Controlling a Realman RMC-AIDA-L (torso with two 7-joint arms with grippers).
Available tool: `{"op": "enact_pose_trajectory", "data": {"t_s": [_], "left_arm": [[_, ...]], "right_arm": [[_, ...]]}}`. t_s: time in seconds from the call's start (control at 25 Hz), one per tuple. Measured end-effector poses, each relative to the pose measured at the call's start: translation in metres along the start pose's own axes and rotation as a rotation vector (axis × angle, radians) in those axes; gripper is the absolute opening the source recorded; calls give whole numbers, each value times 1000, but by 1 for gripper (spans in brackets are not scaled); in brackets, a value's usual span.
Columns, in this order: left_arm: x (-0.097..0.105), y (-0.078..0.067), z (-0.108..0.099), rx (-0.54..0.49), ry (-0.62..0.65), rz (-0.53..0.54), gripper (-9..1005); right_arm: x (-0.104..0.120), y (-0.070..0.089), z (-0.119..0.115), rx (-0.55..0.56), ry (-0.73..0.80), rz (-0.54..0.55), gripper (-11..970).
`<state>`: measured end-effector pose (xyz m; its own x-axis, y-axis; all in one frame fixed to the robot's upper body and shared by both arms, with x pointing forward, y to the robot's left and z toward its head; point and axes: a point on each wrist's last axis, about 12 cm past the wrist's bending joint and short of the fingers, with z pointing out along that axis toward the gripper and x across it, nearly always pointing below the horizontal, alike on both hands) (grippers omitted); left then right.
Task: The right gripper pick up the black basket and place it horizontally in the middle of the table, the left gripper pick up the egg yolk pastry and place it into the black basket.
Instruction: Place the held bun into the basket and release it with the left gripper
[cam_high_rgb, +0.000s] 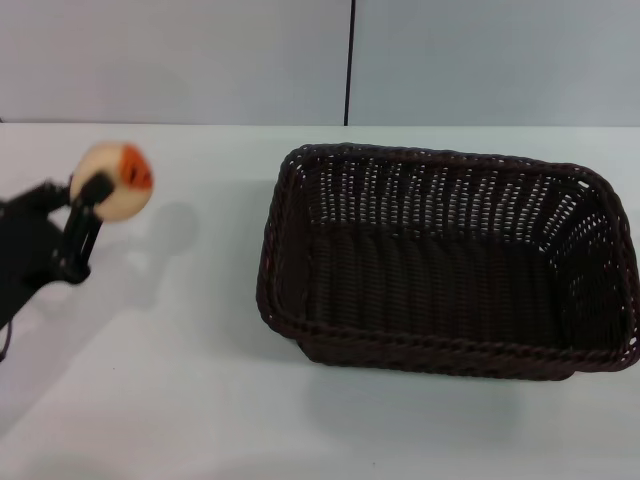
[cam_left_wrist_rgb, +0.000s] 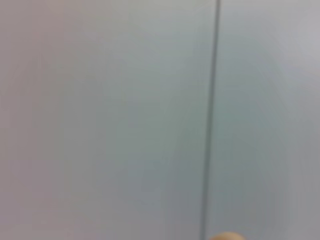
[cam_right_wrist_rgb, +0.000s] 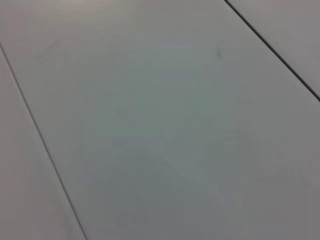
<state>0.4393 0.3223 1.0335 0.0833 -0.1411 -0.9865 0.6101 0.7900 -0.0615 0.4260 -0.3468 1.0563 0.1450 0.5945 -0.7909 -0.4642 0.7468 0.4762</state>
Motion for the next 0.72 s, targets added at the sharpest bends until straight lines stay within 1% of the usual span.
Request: {"op": "enact_pose_trajectory", "data": {"t_s": [0.04,0.08,0.12,0.16,0.2,0.24,0.28,0.32,0.36,0.4,0.44,0.48,0.52,0.56,0.64,0.68,0.72], "left_arm": [[-6,-1,7,37,-46,-14,140],[-6,-1,7,37,-46,-14,134],[-9,-3,13,68,-70,-27,129],[-9,-3,13,68,-70,-27,123],[-11,-15,41,197,-104,-85,117],[-11,-15,41,197,-104,-85,108],[-10,-25,56,279,-101,-119,99],[-9,-34,67,341,-93,-140,90],[-9,-36,70,356,-91,-144,81],[-7,-44,80,411,-78,-163,72],[-7,-44,80,411,-78,-163,70],[-5,-49,86,439,-68,-169,68],[-2,-60,94,480,-60,-169,66],[-2,-60,94,480,-60,-169,64],[1,-70,97,487,-69,-154,60],[1,-70,97,487,-69,-154,131],[4,-76,97,476,-73,-137,202]], "right_arm": [[1,1,0,-1,-2,-6,831],[2,1,-1,-3,-3,-9,831],[3,1,-2,-1,-4,-12,831],[3,1,-2,-1,-4,-12,831],[3,1,-4,8,-10,-15,831],[3,1,-4,8,-10,-15,831],[3,1,-6,13,-16,-14,831],[3,1,-9,27,-31,-10,831],[2,1,-11,33,-38,-8,831],[2,1,-12,36,-45,-7,831],[2,1,-12,36,-45,-7,831],[2,2,-13,37,-48,-9,831],[3,2,-14,38,-52,-16,831],[3,2,-14,38,-52,-16,831],[3,3,-15,39,-53,-21,831],[3,3,-16,40,-53,-20,831],[3,3,-16,41,-53,-20,831]]}}
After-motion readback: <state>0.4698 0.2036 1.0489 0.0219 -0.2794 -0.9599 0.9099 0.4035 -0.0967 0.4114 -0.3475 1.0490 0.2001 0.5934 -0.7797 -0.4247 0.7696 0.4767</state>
